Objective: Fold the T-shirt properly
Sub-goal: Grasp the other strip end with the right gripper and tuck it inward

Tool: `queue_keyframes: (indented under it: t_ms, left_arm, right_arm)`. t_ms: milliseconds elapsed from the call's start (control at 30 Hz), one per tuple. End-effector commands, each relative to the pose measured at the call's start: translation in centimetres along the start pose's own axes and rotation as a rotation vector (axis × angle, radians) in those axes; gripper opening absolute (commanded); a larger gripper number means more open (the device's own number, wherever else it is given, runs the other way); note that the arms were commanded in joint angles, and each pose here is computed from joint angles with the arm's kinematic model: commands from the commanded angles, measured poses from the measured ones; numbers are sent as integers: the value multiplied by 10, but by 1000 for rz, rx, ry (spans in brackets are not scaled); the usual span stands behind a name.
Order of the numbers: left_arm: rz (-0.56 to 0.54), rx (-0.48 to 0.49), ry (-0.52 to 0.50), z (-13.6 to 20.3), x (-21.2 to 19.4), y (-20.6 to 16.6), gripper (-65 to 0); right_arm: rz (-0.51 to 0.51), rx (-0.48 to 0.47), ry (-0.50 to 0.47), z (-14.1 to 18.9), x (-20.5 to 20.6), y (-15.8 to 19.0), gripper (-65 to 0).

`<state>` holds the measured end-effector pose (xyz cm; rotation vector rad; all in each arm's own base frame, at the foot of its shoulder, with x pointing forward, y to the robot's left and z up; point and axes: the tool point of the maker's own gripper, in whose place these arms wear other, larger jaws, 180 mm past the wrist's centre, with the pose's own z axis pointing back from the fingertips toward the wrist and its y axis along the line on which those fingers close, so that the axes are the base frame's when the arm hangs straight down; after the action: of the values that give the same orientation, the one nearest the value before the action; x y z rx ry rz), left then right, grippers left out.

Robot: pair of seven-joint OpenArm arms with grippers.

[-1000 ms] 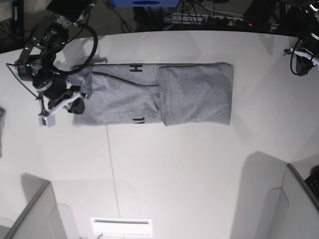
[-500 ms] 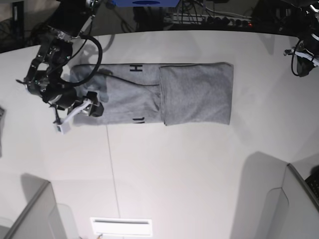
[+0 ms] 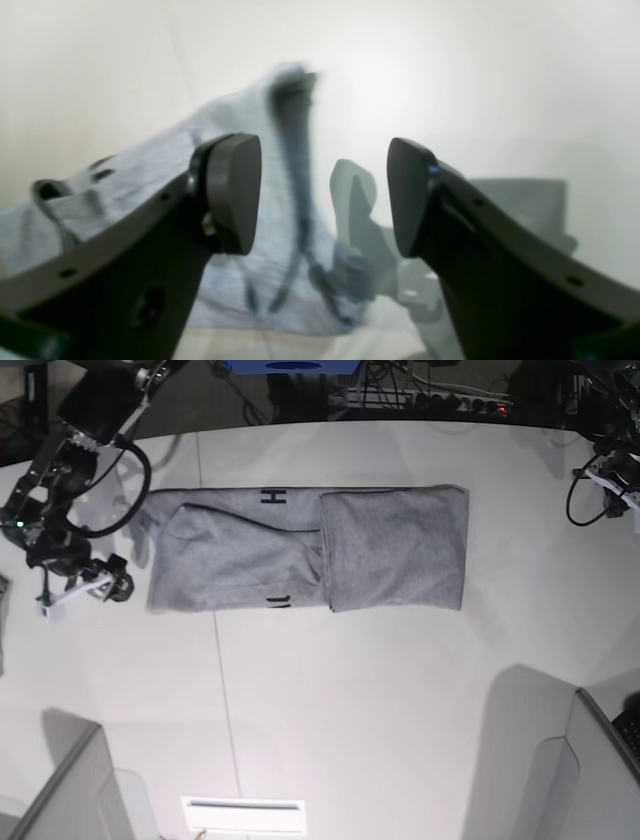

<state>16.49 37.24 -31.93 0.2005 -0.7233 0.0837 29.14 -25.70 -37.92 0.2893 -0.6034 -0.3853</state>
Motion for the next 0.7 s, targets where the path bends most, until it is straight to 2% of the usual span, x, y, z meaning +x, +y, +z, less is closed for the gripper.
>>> queue_keyframes:
  t_ms: [0,167,367,533,667]
  left_arm:
    - [-21,13,-41,5,13,5,-650]
    - [-19,7,-38,4,12,3,-650]
    - [-17,12,-37,4,11,5,-650]
    - [-15,13,-36,4,11,5,-650]
    - [-17,17,-34,4,10,7,-650]
  right_arm:
    - [1,14,5,-2,0,2,-281]
    - [-79,25,125,-25,-36,-9,-281]
    - [-93,54,186,-29,-52,0,-281]
    - [-93,186,200,-26,-54,24,-281]
    - [-119,243,195,-25,-56,32,-281]
